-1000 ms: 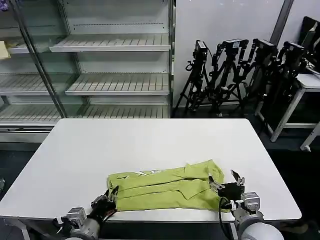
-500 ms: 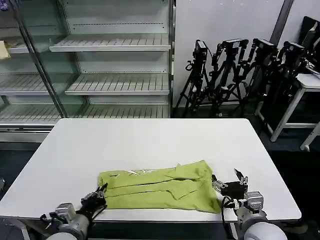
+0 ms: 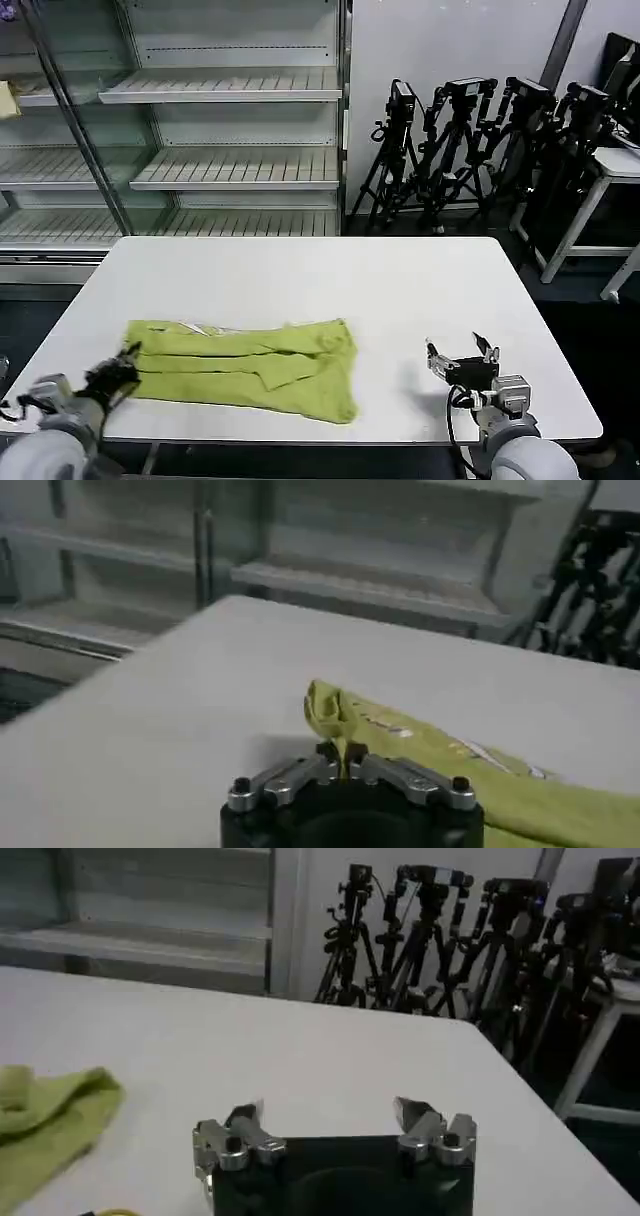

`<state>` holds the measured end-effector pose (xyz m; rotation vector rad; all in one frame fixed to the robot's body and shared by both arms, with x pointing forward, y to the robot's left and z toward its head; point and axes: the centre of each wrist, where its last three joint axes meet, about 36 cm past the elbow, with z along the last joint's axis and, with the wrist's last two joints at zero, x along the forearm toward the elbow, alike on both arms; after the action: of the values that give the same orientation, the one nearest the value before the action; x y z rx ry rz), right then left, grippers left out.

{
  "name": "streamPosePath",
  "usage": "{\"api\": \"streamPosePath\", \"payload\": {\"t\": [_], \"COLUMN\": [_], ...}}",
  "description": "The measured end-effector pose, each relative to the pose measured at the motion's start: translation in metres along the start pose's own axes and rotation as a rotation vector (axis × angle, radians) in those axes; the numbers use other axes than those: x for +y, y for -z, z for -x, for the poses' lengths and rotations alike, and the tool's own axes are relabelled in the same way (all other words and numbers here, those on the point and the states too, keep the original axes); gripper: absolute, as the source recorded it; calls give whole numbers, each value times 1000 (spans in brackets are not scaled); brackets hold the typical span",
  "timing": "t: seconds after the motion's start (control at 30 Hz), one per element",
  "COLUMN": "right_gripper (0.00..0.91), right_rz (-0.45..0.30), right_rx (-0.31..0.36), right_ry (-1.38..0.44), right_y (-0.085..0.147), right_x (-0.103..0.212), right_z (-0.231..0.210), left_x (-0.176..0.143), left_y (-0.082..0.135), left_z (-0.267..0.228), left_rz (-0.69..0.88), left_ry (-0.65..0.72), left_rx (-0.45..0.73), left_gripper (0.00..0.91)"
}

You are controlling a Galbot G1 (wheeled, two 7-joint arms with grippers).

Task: Fold and organize the clothes.

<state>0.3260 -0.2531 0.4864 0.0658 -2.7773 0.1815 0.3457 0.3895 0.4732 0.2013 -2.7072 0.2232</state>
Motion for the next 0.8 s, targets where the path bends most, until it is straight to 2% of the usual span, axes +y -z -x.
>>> {"api": "streamPosePath", "payload": {"t": [0.17,0.33,0.57,0.8], "right_gripper": [907,907,907,907], "right_rz": [-4,-4,-8,-2], "right_rx": [5,10,19,30], "right_ry": [-1,-3,-8,-17], "right_y": [-1,-3,-6,-12], "right_x": [0,0,-2,-1], "right_z": [-1,-2,-3,-4], "left_x": [7,-2,-30,-61], "left_y": [18,29,35,37], "left_z": [-1,-8,-18,-25], "left_rz": [-65,-186,-356,-448], "left_ry": [-4,-71,-210,-341], "left_rx": [3,33,62,81], "left_gripper": [40,40,40,40]}}
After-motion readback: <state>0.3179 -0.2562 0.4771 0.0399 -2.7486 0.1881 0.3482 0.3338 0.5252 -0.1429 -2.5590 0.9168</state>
